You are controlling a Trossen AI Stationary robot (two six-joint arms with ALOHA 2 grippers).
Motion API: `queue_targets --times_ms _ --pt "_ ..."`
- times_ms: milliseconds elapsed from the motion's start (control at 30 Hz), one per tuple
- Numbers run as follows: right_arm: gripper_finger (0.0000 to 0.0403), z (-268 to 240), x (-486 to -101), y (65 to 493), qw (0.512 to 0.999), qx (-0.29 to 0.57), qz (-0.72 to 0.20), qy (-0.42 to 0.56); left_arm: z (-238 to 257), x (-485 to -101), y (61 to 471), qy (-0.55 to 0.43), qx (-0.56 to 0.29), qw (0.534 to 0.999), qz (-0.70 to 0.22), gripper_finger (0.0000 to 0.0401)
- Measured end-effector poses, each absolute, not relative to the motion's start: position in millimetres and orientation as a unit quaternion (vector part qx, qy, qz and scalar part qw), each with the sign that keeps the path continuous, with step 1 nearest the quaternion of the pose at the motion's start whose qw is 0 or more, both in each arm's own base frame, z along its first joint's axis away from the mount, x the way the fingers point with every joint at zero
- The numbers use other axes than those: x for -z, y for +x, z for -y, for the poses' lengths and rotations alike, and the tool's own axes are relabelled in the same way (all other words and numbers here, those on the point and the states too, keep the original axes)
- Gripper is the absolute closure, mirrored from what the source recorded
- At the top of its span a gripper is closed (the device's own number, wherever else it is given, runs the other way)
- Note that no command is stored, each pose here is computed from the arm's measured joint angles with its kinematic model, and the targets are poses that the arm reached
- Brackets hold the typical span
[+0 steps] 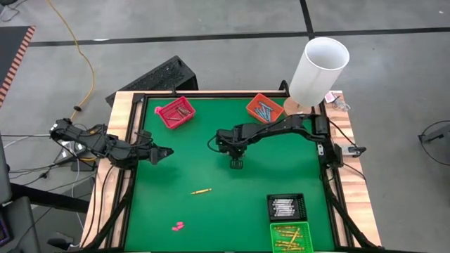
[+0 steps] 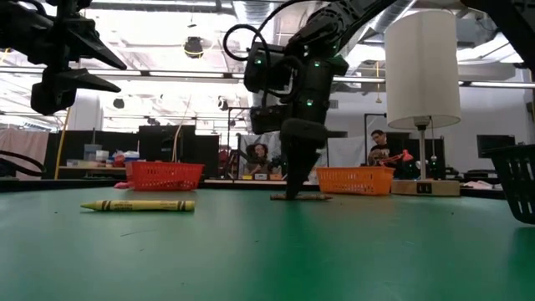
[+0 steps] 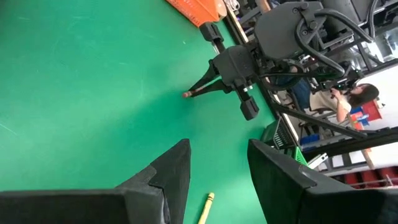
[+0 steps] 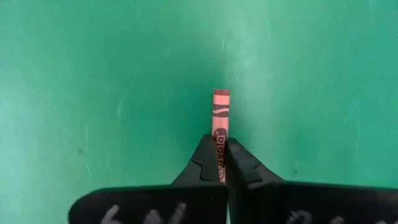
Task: Sort crayons
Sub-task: Put the brown crayon into the red bin
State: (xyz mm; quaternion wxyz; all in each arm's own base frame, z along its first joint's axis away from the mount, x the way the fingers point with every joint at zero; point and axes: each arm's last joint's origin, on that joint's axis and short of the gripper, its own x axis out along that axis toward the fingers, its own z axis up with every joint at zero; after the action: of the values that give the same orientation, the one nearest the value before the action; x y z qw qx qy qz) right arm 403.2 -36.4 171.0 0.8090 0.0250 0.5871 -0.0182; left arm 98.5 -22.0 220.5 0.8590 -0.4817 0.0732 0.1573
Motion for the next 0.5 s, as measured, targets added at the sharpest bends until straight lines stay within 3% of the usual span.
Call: queue_targets --times_ms 500 --pt "0.0402 52.8 -234.5 440.4 0.891 0.05 -0.449 0.047 23.4 -220.4 98.7 -0.486 -0.139 0.859 -0.087 0.0252"
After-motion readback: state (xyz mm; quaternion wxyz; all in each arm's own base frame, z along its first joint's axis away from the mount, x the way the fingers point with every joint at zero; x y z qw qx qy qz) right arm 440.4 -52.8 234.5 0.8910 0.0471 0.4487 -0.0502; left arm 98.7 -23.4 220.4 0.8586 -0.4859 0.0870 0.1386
